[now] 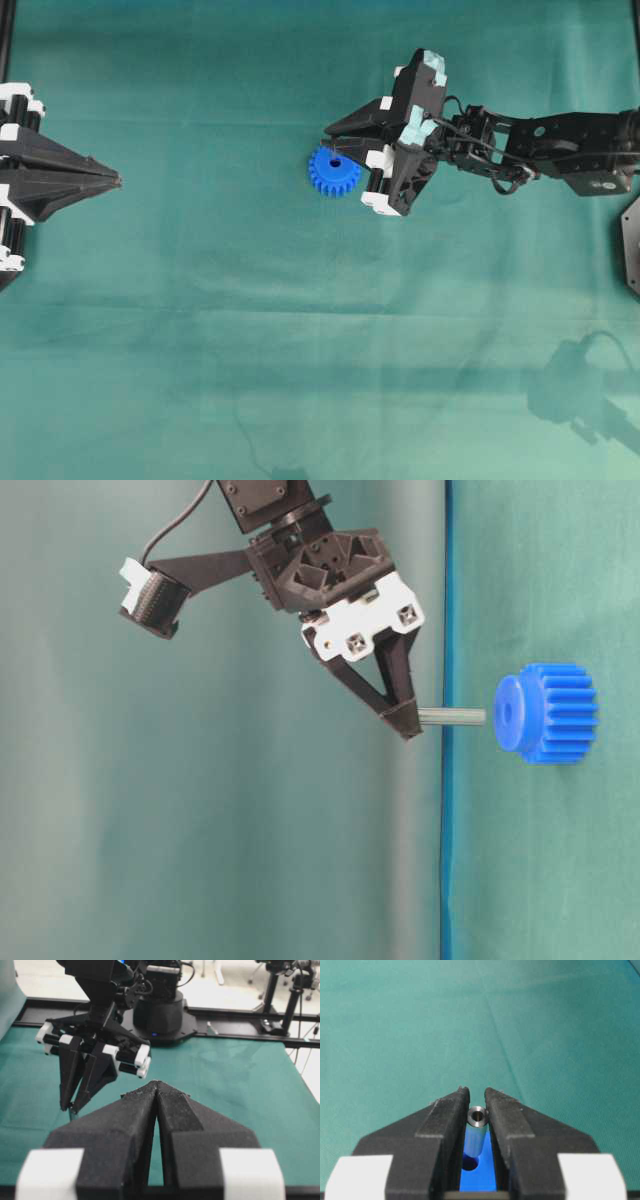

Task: Insert the shaft placed at a random location into the center hole of the small gear at another random location.
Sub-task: 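Align the shaft over the gear's center hole and lower it in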

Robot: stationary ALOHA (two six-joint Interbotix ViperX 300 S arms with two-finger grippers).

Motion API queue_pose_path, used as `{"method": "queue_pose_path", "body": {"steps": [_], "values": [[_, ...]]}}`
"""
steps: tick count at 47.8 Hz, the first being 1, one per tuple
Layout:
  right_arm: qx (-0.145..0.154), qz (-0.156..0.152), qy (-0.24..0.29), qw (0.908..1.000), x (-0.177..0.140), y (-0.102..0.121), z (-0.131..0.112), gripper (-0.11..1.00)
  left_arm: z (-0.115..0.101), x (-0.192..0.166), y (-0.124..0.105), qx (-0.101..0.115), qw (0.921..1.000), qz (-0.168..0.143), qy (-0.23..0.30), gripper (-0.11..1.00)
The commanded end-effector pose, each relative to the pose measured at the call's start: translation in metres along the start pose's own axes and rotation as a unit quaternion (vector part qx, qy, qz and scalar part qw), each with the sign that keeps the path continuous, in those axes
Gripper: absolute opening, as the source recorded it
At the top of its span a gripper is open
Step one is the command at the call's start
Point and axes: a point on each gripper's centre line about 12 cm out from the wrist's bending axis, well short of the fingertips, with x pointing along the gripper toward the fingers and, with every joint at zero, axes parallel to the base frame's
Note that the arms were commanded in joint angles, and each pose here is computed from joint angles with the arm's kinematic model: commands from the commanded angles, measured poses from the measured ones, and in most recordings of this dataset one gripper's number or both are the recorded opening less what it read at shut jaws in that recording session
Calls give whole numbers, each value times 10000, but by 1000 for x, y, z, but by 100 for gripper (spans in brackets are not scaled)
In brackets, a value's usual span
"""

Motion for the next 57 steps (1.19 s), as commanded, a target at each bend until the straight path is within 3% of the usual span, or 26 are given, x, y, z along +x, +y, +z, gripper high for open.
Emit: {"method": "queue_pose_path", "body": {"steps": [1,57], "values": [[7,24,-120,9999,2,2,7,13,4,2,0,-15,10000,8,-46,-1],[25,-64,213,9997,20,-1,-27,13,3,1,0,-15,10000,9,-39,-1]]}}
